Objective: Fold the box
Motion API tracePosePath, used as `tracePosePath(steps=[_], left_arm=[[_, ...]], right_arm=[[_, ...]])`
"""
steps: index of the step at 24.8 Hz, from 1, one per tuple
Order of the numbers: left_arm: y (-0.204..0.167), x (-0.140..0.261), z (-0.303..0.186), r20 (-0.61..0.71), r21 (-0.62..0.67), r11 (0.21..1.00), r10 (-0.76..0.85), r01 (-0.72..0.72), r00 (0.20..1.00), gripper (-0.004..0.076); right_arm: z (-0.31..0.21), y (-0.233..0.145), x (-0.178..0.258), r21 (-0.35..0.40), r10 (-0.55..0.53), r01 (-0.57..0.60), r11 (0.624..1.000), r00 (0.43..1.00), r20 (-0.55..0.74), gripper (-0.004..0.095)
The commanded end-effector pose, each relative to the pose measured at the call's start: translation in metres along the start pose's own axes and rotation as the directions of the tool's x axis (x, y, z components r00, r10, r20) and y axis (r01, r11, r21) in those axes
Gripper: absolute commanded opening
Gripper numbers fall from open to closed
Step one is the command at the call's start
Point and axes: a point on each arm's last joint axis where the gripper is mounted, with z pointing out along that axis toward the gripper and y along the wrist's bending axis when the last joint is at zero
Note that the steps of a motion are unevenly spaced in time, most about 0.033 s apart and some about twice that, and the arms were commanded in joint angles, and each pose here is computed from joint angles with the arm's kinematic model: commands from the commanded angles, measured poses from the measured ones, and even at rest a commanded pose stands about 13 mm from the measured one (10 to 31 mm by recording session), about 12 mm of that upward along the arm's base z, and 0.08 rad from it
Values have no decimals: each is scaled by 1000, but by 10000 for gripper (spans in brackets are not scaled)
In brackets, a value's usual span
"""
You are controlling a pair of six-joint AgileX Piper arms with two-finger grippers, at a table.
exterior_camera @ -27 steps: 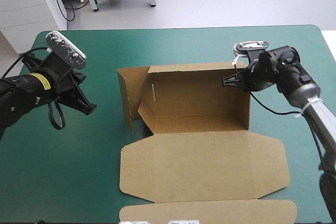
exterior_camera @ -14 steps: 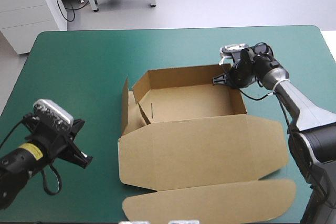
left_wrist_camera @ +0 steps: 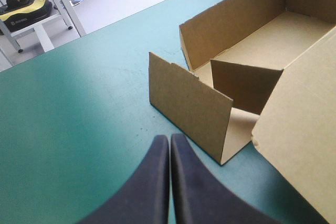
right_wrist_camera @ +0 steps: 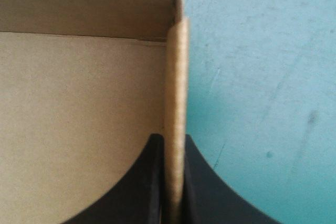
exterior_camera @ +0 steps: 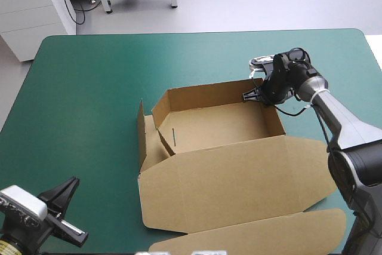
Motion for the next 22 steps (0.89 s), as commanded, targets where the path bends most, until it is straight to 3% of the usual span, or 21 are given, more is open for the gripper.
tracePosePath(steps=[1, 5, 7, 9, 14, 22], left_arm=[[3, -1, -7, -1, -33, 999, -22, 22, 1000, -8], [3, 1, -6, -10, -40, 999, -17, 17, 1000, -8], [4, -2, -6, 21, -48, 999, -16, 17, 1000, -8], [4, -1, -6, 15, -46, 999, -16, 17, 1000, -8], [4, 0, -6, 3, -46, 999, -12, 12, 1000, -8], [4, 0, -6, 2, -46, 999, -14, 14, 1000, -8]], right_arm=[[-11, 0, 9, 8, -30, 31, 1000, 998, -64, -5], [-13, 1, 8, 0, -88, 88, 996, 994, -66, 157], [-30, 1, 1, 1, -87, 88, 996, 995, -54, 435], [-50, 0, -8, 17, -82, 82, 996, 997, -9, 514], [-107, 0, -15, 21, -74, 72, 997, 983, 165, 514], [-187, -5, 15, 75, -85, 63, 995, 935, 344, 512]])
